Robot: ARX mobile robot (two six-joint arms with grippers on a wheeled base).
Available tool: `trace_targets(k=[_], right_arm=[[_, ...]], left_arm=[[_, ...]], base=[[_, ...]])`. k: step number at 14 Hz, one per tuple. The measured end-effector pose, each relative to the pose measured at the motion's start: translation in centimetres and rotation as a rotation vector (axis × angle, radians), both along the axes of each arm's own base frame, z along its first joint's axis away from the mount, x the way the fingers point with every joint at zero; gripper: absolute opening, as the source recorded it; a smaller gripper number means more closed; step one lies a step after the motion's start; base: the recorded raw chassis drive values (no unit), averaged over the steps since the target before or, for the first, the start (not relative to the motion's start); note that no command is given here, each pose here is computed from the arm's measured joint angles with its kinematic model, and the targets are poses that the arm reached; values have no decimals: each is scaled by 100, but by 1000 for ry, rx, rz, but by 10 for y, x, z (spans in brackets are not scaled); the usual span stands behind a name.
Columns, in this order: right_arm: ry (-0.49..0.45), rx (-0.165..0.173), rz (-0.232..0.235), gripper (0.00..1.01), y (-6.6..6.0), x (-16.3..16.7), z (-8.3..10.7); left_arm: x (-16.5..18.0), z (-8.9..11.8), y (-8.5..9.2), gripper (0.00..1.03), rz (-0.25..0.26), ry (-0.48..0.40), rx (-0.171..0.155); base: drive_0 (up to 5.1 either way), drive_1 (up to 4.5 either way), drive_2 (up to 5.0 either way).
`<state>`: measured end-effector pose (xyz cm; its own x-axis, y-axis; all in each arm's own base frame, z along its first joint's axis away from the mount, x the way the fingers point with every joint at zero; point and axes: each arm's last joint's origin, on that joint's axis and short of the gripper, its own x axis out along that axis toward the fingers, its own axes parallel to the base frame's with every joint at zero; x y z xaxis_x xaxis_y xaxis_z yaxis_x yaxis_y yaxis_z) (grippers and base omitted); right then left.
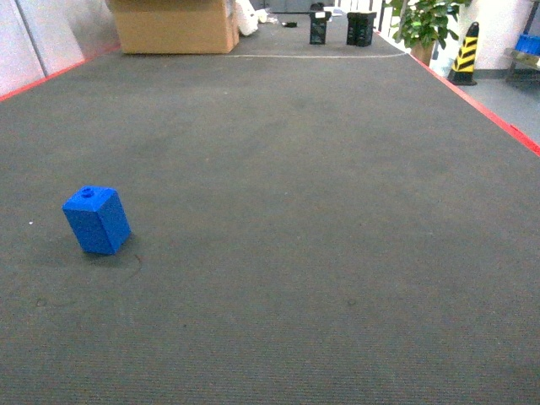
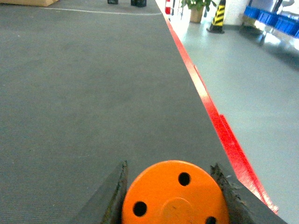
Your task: Sort blue parts and orange caps into right shelf containers
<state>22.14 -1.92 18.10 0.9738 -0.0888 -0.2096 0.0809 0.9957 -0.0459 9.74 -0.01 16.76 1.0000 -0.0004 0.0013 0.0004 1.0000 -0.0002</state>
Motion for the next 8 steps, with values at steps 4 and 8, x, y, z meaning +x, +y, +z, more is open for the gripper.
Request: trace_targets(k=[4, 8], right_arm=[[-12, -8, 4, 45, 0, 2, 3], [-12, -8, 4, 45, 0, 2, 3]], left_arm=[[36, 6, -6, 98, 83, 128, -4], [111, 10, -6, 98, -31, 277, 6]], base=[[0, 0, 0], [0, 0, 0]])
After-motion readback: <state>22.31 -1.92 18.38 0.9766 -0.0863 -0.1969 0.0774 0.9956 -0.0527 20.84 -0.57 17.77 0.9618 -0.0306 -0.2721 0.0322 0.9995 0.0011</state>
